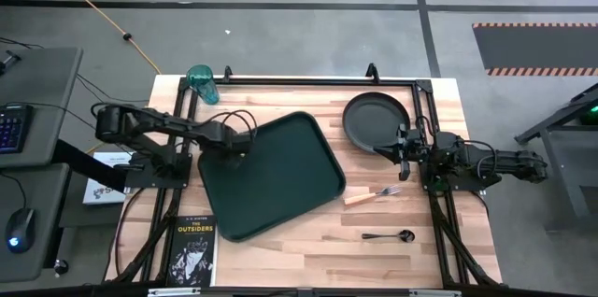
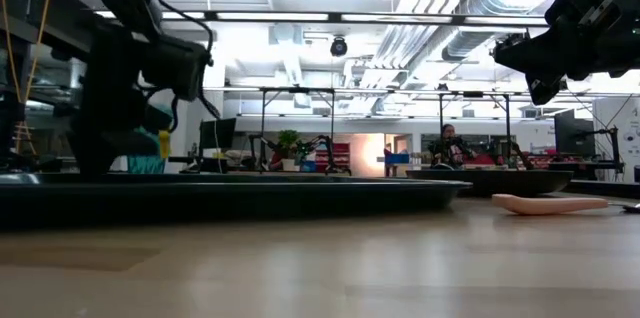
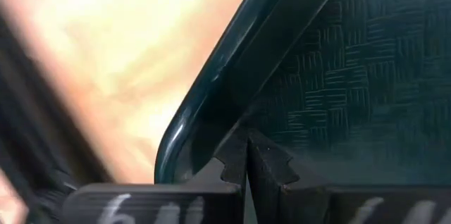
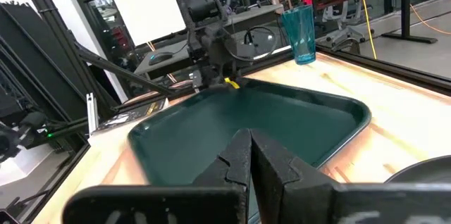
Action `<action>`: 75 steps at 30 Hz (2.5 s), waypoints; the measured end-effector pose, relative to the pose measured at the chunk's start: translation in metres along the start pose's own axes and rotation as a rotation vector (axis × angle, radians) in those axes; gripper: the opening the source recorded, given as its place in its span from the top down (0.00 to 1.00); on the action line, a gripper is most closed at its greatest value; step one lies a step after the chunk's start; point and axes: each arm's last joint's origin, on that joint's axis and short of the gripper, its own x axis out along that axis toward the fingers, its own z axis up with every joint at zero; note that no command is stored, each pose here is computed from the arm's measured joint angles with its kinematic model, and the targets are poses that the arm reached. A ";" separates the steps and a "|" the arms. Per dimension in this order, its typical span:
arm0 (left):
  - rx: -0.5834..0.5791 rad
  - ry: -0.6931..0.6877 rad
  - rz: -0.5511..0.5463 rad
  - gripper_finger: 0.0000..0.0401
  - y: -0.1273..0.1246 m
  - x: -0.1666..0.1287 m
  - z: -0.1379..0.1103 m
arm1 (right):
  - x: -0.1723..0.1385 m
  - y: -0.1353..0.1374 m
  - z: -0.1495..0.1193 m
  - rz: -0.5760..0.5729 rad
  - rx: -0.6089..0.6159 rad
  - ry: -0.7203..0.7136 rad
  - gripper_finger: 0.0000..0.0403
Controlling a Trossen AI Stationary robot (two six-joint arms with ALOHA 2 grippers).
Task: Pick and place plate/cup/fork/spoon on tray
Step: Move the black tray to the middle left of the table, then put the blue cup on the black tray
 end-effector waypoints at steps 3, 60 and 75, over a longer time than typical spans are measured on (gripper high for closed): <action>-0.021 -0.057 0.059 1.00 0.000 0.002 0.007 | 0.000 0.000 0.000 0.000 0.000 0.000 1.00; 0.970 -0.398 -0.436 1.00 -0.122 -0.060 -0.024 | 0.000 0.000 0.000 0.001 0.000 -0.001 1.00; 0.791 -0.802 -0.621 1.00 -0.105 -0.122 -0.003 | 0.000 0.000 0.000 0.001 0.000 0.000 1.00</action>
